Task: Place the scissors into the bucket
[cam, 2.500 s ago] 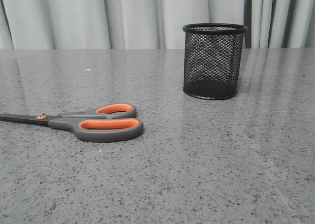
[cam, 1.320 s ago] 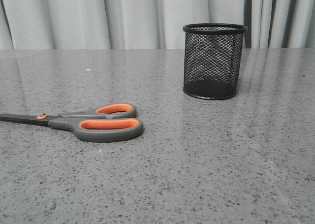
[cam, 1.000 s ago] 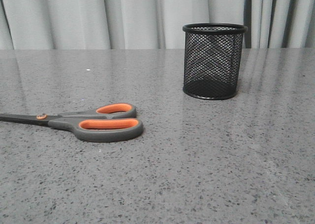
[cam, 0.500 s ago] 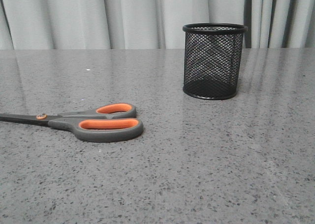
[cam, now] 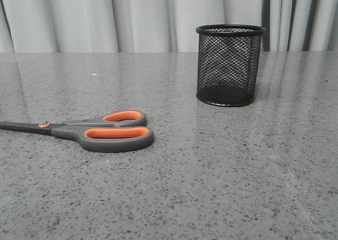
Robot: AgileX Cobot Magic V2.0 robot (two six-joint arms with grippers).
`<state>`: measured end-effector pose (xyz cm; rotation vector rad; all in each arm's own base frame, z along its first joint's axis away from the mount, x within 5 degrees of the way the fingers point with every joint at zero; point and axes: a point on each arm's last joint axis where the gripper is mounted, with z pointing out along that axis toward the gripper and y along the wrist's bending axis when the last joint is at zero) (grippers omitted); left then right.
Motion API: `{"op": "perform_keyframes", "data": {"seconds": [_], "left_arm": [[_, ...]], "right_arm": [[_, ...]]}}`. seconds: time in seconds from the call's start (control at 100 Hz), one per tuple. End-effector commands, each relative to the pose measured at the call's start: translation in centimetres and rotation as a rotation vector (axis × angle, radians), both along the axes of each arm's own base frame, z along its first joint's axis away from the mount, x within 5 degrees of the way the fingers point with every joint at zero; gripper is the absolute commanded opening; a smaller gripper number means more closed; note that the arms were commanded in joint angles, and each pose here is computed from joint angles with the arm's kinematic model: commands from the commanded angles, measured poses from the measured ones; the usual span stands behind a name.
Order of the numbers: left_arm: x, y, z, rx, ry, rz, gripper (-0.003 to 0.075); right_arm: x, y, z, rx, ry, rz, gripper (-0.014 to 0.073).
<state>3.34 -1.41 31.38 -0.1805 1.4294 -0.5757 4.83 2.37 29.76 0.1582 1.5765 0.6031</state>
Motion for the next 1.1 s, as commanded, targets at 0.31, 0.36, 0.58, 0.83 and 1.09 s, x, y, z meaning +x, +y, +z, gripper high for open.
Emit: {"op": "perform_keyframes", "data": {"seconds": [0.31,0.36,0.58,0.83,1.09], "left_arm": [[2.5,-1.7,8.4,0.461,0.355,-0.197,-0.0021],[3.0,-1.8,8.6,0.478,0.383,-0.211,-0.0020],[4.1,-2.6,8.3,0.545,0.423,-0.322,-0.0020],[3.9,-3.5,8.7,0.602,0.321,-0.425,0.0160],[4.6,-4.6,8.9,0.657,0.316,-0.566,0.0419]], "right_arm": [[5.0,1.2,7.7,-0.332,0.347,0.187,-0.0045],[5.4,1.3,8.0,-0.333,0.357,0.193,-0.0045],[5.8,1.2,8.1,-0.382,0.417,0.215,-0.0043],[5.4,1.4,7.8,-0.394,0.465,0.249,0.0169],[5.4,1.4,7.8,-0.390,0.464,0.251,0.0426]]}}
